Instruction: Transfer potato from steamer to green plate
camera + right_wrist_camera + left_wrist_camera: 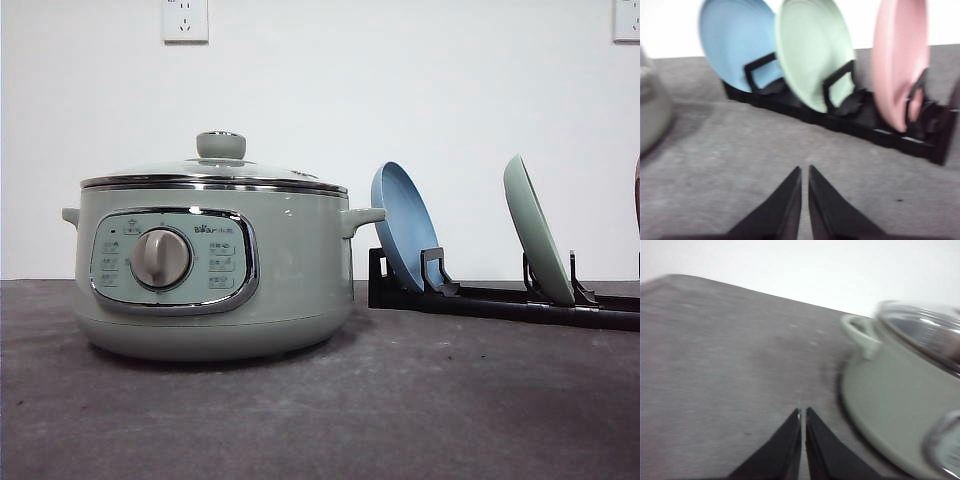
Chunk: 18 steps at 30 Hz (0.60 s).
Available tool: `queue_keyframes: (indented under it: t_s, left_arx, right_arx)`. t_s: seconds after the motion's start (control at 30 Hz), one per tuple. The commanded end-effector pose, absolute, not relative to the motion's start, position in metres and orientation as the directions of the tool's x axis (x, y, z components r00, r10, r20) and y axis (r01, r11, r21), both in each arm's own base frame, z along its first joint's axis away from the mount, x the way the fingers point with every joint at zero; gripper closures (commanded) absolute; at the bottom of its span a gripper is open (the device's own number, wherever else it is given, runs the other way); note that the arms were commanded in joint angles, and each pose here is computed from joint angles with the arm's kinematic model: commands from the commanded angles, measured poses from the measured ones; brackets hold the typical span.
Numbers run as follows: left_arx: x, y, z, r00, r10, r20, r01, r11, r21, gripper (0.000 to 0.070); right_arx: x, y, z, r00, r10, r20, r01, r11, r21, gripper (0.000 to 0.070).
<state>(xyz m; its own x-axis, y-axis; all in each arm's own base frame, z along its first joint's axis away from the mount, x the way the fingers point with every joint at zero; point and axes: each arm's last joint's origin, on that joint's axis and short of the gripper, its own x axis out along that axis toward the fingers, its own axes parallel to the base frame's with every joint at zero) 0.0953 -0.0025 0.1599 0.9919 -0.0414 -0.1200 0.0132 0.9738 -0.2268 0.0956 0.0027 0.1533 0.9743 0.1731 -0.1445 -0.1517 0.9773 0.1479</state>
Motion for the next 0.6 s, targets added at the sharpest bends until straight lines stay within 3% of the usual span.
queue_keyframes:
  t_s: [0.0,0.3,0.57]
  left_arx:
    - [0.096,-0.004,0.155,0.990,-0.071,-0.123,0.036,0.962,-0.269,0.0691]
    - [0.091,-0.008,0.192,0.990,-0.138,-0.038,0.114,0.918,-0.380,0.0691]
    - [0.093,-0.010,0.261,0.986,-0.165,0.004,0.154,0.913,-0.377,0.0691]
  right_arx:
    - [0.095,0.003,0.155,0.974,0.179,-0.139,-0.147,0.966,0.214,0.0694]
    - [0.087,0.007,0.191,0.973,0.225,-0.044,-0.195,0.911,0.365,0.0696]
    - [0.075,0.010,0.252,0.966,0.259,-0.015,-0.235,0.895,0.379,0.0696]
